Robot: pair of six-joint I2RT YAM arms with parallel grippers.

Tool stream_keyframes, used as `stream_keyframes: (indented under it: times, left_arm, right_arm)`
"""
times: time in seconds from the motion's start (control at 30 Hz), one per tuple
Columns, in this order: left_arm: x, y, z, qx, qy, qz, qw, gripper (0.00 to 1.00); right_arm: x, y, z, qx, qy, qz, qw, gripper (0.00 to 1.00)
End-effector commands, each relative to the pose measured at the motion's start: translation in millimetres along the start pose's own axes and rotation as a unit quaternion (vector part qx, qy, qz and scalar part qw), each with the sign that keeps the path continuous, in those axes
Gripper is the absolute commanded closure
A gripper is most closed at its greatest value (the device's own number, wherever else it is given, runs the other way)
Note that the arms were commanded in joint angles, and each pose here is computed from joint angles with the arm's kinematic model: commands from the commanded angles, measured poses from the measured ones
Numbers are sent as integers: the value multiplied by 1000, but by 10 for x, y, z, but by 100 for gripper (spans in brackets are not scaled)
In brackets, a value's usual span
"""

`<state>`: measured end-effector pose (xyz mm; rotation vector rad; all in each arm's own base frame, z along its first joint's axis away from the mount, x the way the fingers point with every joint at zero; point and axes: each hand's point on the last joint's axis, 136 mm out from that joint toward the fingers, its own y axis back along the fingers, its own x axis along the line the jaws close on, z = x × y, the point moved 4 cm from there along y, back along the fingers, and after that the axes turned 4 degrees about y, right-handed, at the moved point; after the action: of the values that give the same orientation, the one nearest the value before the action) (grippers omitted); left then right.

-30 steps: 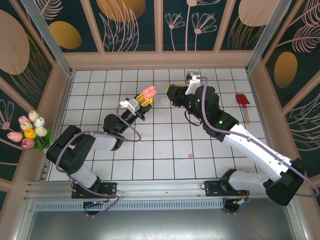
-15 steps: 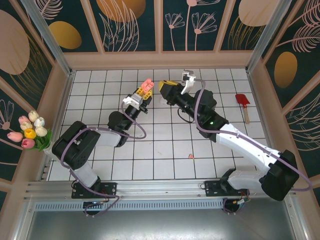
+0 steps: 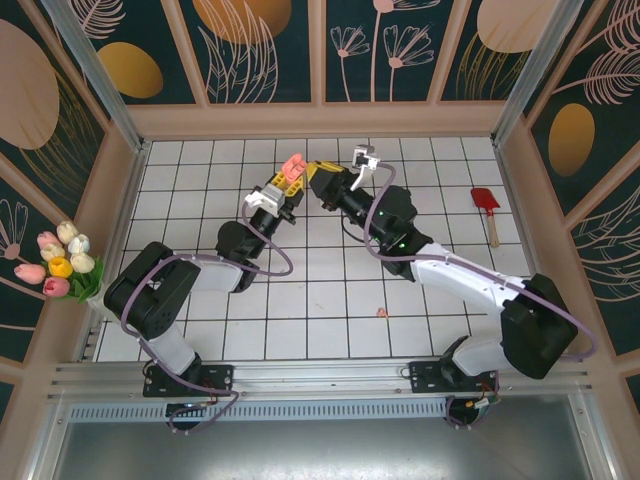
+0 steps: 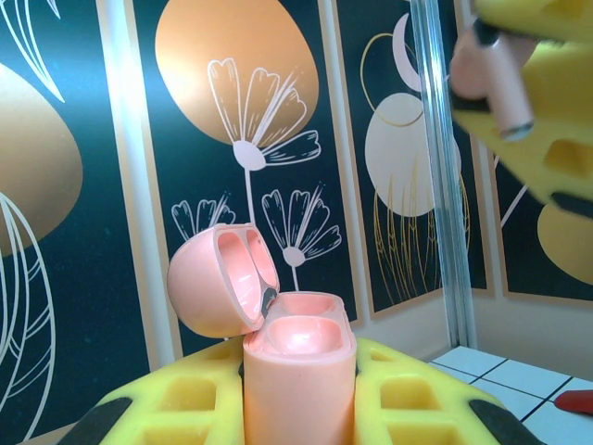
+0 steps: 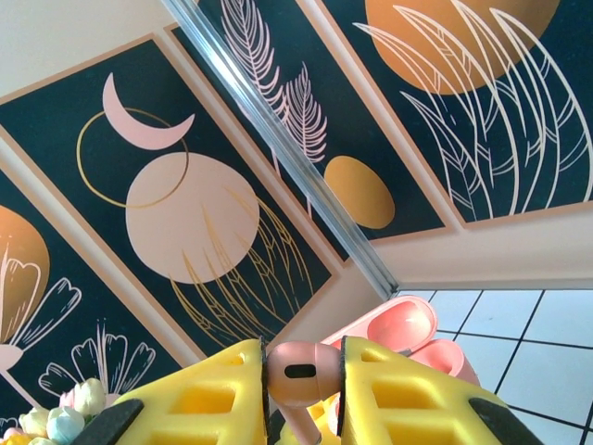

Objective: Insert wireless bluetooth earbuds into charging case

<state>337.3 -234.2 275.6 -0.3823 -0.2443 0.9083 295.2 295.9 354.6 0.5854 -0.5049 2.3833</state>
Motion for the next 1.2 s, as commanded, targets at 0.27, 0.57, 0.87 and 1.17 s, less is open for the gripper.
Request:
stream_keyframes:
  times: [0.27, 0.57, 0.87, 1.17]
  left_arm:
    - [-38, -38, 298, -63, 14, -10, 998, 100]
    - [-43, -29, 299, -60, 17, -11, 998, 100]
    - [-46, -43, 331, -60, 19, -14, 998, 100]
    - [-59, -34, 354, -61, 19, -17, 998, 100]
  right_arm:
    - [123, -220, -8, -15, -13, 48, 999, 79]
    - [108, -316, -57, -7, -16, 52, 999, 80]
    - [30, -394, -171, 7, -20, 46, 999, 80]
    - [-58, -450, -247, 17, -23, 39, 999, 81]
